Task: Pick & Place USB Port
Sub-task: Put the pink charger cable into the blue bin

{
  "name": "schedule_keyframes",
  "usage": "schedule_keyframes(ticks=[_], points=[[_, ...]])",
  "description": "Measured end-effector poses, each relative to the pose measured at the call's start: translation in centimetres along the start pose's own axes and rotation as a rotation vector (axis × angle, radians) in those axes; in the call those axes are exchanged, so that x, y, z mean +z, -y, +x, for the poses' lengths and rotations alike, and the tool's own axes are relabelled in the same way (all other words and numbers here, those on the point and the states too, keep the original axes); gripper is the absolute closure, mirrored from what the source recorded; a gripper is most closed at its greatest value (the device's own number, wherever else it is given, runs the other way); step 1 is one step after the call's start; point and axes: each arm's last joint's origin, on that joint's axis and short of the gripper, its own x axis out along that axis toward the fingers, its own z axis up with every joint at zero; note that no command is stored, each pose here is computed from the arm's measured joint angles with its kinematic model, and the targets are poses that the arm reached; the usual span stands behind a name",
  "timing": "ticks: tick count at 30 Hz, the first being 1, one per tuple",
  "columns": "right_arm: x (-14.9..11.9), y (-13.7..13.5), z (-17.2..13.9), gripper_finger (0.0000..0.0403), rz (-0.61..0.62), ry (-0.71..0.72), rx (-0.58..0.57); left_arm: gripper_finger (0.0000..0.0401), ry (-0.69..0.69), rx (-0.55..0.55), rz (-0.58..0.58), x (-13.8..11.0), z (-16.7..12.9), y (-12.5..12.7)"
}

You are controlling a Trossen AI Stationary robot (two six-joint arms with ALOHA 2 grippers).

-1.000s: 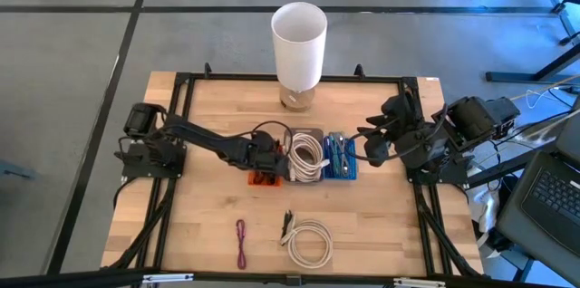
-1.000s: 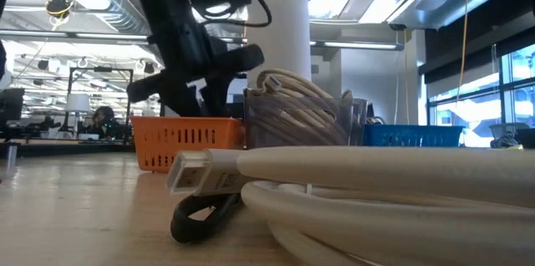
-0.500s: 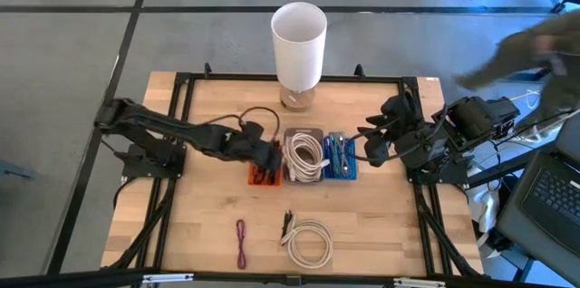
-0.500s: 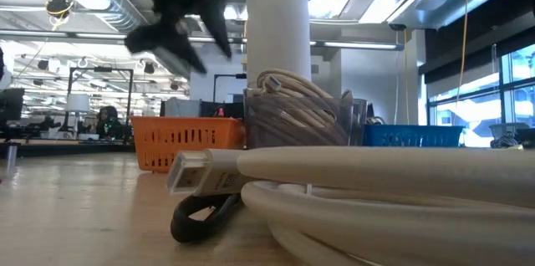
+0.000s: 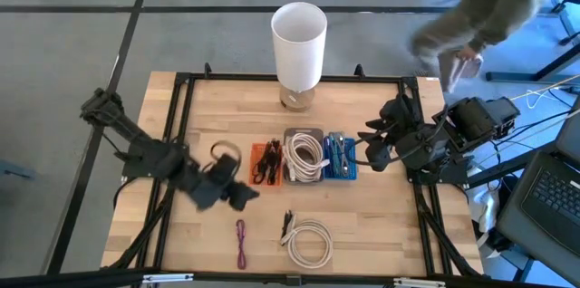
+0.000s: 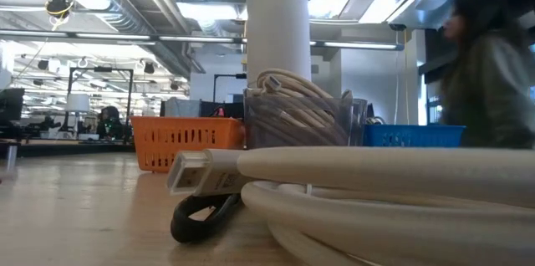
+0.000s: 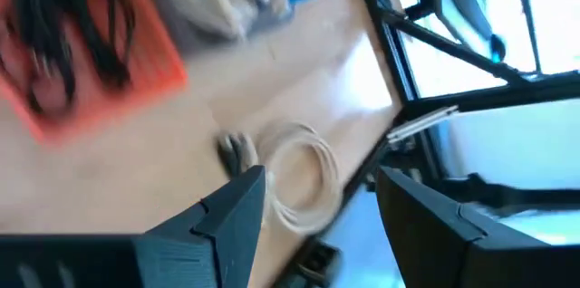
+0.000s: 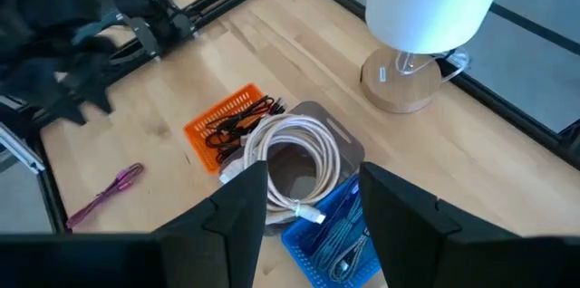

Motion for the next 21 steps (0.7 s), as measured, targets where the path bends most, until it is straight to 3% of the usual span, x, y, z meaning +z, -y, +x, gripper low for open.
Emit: schedule_keyframes(ticks=[9,21], points=[[0.1,0.0,0.0,0.0226,-0.057,0.023,-0.016,0.0196,-0.047,0.005,-0.259,-8.2,0.8,-0.7],[0.1,0.0,0.0,0.0226,-0.102,0.031,-0.022,0.0196,-0.198,0.343,-0.428,-14.0,6.4,-4.7]])
